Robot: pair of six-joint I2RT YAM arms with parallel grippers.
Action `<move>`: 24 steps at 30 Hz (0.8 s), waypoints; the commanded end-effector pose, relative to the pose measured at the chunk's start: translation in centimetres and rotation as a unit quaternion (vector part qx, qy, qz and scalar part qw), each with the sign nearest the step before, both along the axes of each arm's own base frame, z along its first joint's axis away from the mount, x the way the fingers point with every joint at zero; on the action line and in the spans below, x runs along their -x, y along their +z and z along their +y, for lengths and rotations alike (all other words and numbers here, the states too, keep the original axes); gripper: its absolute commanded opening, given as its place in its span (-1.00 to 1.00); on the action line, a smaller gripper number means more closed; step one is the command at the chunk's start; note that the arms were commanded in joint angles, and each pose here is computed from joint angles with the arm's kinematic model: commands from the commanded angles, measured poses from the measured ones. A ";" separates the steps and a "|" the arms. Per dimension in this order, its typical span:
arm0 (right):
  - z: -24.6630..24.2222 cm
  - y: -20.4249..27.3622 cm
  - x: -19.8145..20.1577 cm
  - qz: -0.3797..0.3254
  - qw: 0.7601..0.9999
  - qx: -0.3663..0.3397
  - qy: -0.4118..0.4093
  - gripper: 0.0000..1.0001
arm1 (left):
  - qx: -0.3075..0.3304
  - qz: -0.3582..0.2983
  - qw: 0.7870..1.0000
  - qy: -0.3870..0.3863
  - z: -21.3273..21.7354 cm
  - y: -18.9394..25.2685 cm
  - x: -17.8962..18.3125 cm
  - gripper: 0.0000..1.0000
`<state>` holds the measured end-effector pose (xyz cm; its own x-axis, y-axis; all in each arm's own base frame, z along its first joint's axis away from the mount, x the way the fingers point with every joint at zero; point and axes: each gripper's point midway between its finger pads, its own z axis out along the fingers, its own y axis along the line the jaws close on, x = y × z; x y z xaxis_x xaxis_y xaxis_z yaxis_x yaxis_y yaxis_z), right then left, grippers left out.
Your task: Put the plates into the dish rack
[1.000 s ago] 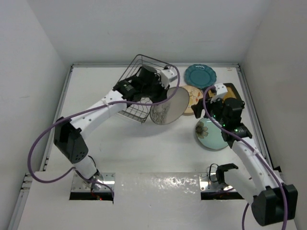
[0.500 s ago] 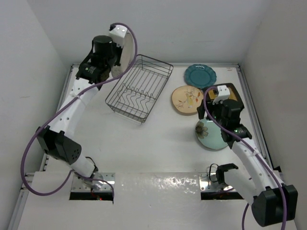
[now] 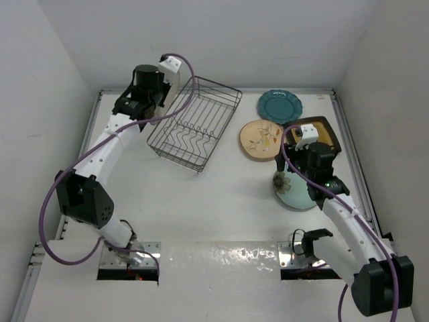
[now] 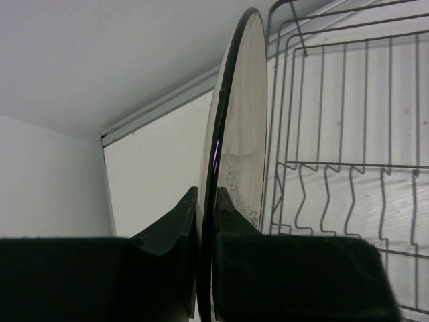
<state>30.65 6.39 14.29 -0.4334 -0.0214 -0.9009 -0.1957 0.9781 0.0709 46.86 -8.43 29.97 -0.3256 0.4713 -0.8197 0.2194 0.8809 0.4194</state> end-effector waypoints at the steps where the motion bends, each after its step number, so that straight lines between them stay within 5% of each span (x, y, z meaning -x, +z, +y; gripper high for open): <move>1: 0.1 0.9 -0.4 -0.025 1.000 0.007 0.009 0.48 | 0.016 -0.107 0.994 0.013 1.8 5.9 -2.2 -1.00; 11: 0.1 0.7 -0.3 -0.023 1.000 0.012 0.014 0.48 | 0.021 -0.056 0.998 -0.013 1.0 0.8 -2.4 -1.00; 24: 0.4 0.3 -0.4 -0.014 1.000 0.011 0.022 0.48 | 0.014 -0.176 0.983 0.051 3.7 10.0 -1.7 -1.00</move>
